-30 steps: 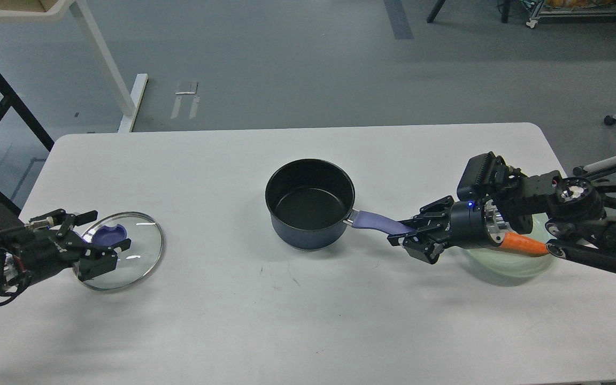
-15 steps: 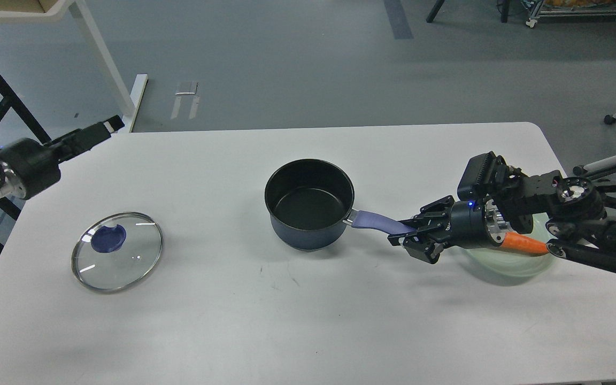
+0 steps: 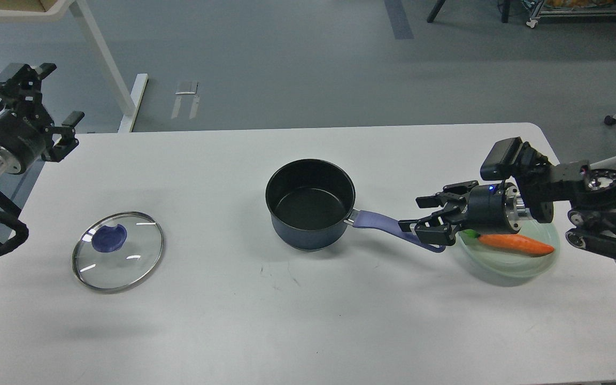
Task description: Open pot lid
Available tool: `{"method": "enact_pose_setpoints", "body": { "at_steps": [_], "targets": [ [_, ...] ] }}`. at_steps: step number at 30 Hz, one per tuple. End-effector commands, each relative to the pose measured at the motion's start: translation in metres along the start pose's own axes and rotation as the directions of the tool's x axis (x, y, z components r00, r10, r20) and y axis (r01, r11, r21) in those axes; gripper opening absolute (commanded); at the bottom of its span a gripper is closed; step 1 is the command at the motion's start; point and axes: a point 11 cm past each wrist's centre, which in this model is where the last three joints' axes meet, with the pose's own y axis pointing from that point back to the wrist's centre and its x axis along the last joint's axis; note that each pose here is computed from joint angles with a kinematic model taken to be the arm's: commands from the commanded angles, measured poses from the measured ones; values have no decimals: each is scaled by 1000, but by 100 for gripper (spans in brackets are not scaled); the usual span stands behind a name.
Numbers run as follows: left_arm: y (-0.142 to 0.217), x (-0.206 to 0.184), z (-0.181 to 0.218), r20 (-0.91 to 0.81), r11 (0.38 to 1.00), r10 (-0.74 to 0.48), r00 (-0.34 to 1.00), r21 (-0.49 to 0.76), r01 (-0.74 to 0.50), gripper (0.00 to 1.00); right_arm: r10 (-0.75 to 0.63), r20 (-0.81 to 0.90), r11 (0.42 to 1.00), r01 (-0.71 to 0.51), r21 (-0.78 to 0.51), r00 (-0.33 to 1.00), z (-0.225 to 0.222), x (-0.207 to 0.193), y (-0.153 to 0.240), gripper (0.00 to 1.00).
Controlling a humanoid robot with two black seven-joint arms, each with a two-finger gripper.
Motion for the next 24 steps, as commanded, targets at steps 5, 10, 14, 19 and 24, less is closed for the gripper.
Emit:
{"method": "enact_pose_setpoints", "body": {
  "at_steps": [5, 10, 14, 19, 24],
  "targets": [
    [-2, -4, 2, -37, 1000, -21, 999, -12, 20, 99, 330, 334, 944, -312, -107, 883, 16, 51, 55, 97],
    [-5, -10, -1, -49, 999, -36, 998, -11, 36, 99, 537, 634, 830, -486, -276, 557, 41, 55, 80, 97],
    [-4, -14, -9, -66, 999, -44, 997, 0, 44, 99, 579, 795, 746, -513, -426, 181, 58, 35, 90, 97],
    [-5, -24, -22, -110, 997, -72, 991, 5, 73, 99, 482, 858, 717, -482, -504, -180, 62, 8, 79, 97],
    [-6, -26, -20, -125, 997, -75, 989, -9, 75, 99, 319, 860, 698, -515, -498, -398, 67, -6, 65, 97]
  ]
}}
